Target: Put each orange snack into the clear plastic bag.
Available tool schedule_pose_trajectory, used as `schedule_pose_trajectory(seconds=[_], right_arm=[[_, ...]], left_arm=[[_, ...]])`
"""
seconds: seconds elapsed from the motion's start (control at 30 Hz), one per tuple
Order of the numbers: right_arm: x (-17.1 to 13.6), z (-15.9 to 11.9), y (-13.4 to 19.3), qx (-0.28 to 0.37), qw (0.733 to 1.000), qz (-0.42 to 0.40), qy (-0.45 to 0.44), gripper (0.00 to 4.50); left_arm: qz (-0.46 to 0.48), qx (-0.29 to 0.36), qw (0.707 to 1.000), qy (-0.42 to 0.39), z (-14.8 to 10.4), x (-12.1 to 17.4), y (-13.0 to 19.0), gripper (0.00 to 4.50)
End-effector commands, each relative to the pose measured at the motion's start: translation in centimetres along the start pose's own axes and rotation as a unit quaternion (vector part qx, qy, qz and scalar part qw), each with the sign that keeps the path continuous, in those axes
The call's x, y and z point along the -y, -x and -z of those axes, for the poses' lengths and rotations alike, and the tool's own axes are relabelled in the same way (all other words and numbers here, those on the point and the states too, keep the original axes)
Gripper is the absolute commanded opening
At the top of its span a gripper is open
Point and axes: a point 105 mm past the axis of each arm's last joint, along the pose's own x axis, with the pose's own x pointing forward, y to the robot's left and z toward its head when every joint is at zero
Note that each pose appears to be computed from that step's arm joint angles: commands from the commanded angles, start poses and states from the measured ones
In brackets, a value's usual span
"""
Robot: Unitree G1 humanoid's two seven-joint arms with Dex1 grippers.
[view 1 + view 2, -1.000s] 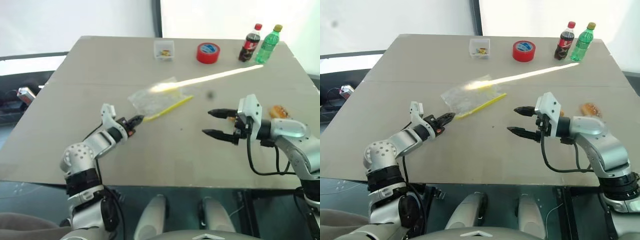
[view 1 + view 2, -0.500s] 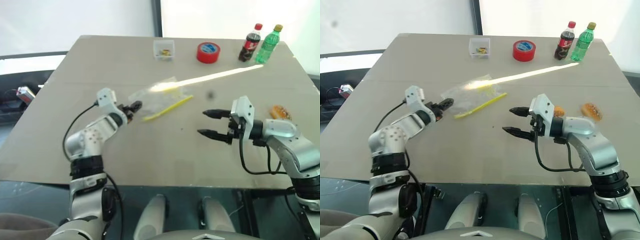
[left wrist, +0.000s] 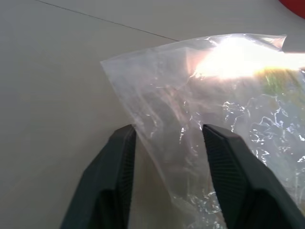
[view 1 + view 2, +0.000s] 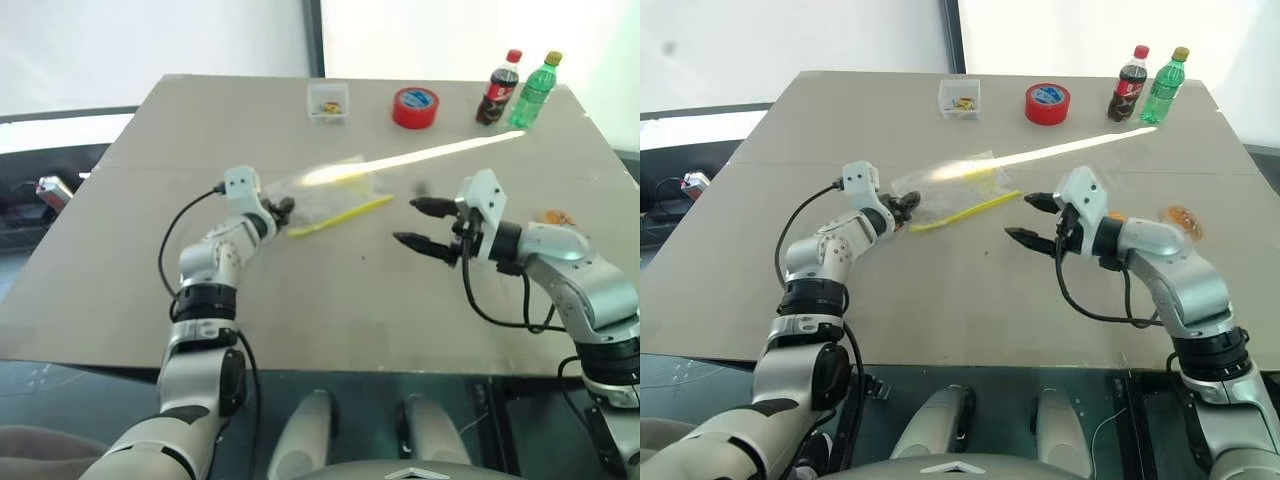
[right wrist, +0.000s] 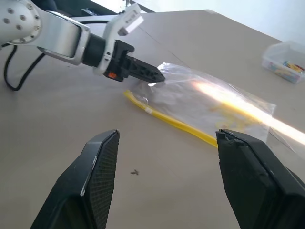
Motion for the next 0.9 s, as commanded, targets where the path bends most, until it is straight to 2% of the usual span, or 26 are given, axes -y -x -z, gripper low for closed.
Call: schedule_pose_trajectory(seconds=[0.03, 0.07, 0.27, 0.47, 0.73, 0.9], right_arm=[[0.5, -1.1, 0.1, 0.009, 1.0, 0.016, 0.019, 3.33], [0.4, -1.0, 0.0, 0.008, 1.0, 0.016, 0.02, 3.33], [-0.1, -0.5, -0.6, 0.006, 1.0, 0.008, 0.021, 3.33], [-0.5, 0.5, -2.2, -0.009, 0.998, -0.007, 0.061, 3.33], [-1.1, 4.5, -3.9, -0.068, 0.986, -0.044, 0.143, 3.33], [-0.2, 5.4, -5.7, -0.07, 0.981, -0.026, 0.178, 3.33]], left_arm=[[0.009, -0.064, 0.998, 0.015, 3.9, 0.1, 0.0, 0.36], [0.012, -0.064, 0.998, 0.016, 3.9, 0.1, 0.2, 0.05], [0.06, -0.044, 0.995, 0.063, 2.6, 1.3, 2.0, 0.05], [0.13, -0.027, 0.983, 0.13, -0.1, 2.9, 5.5, 0.05], [0.171, -0.02, 0.968, 0.18, -2.7, 3.5, 9.5, 0.05], [0.209, -0.01, 0.957, 0.201, -4.0, 5.0, 11.0, 0.05]])
